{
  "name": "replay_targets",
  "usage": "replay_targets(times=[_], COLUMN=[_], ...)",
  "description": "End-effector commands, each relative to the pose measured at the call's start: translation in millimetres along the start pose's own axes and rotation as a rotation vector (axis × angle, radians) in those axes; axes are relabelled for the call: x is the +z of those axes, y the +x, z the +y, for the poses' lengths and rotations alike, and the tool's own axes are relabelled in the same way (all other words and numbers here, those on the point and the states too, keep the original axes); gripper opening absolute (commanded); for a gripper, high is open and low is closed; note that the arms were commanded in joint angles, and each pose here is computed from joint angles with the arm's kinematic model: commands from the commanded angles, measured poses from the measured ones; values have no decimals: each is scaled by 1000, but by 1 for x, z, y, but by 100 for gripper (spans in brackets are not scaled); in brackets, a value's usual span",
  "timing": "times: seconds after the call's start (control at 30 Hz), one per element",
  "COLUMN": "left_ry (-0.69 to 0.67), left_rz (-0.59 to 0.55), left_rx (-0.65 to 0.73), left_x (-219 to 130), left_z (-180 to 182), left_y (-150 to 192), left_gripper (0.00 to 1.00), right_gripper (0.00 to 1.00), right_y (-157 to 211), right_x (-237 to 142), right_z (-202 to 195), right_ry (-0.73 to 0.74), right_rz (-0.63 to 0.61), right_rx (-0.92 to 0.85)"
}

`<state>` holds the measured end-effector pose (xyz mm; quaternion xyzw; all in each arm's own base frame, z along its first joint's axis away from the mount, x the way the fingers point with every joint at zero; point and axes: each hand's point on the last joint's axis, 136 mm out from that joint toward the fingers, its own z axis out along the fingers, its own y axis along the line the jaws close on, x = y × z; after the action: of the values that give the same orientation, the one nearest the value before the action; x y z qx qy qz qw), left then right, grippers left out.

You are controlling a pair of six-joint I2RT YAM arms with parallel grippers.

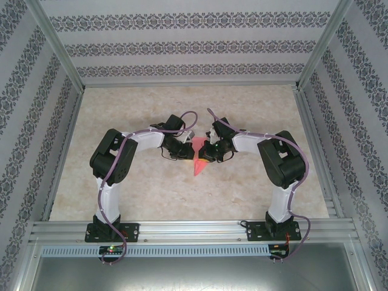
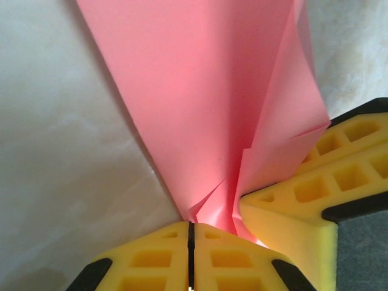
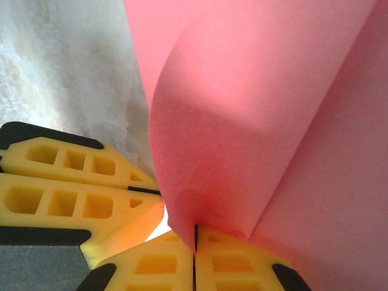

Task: Fold a paper plane with a square sheet of paper (pick it up from the middle)
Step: Fourth fold the wing at the center of the table.

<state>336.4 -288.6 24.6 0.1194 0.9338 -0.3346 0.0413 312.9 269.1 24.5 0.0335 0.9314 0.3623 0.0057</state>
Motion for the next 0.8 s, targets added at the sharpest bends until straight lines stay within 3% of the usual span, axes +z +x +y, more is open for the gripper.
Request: replay_targets(times=[0.0, 0.77], left_ry=[57, -3], left_rz=[-23, -45], left_rx=[2, -126], left_x=[-1, 3], left_z=[-9, 10], left_y=[-10, 1], left_gripper=[11, 7], right_gripper=[7, 7], right_y=[2, 3], right_x=[4, 4], right_z=[4, 5], right_ry=[6, 12], right_rz=[21, 23], right_rx=[-19, -20])
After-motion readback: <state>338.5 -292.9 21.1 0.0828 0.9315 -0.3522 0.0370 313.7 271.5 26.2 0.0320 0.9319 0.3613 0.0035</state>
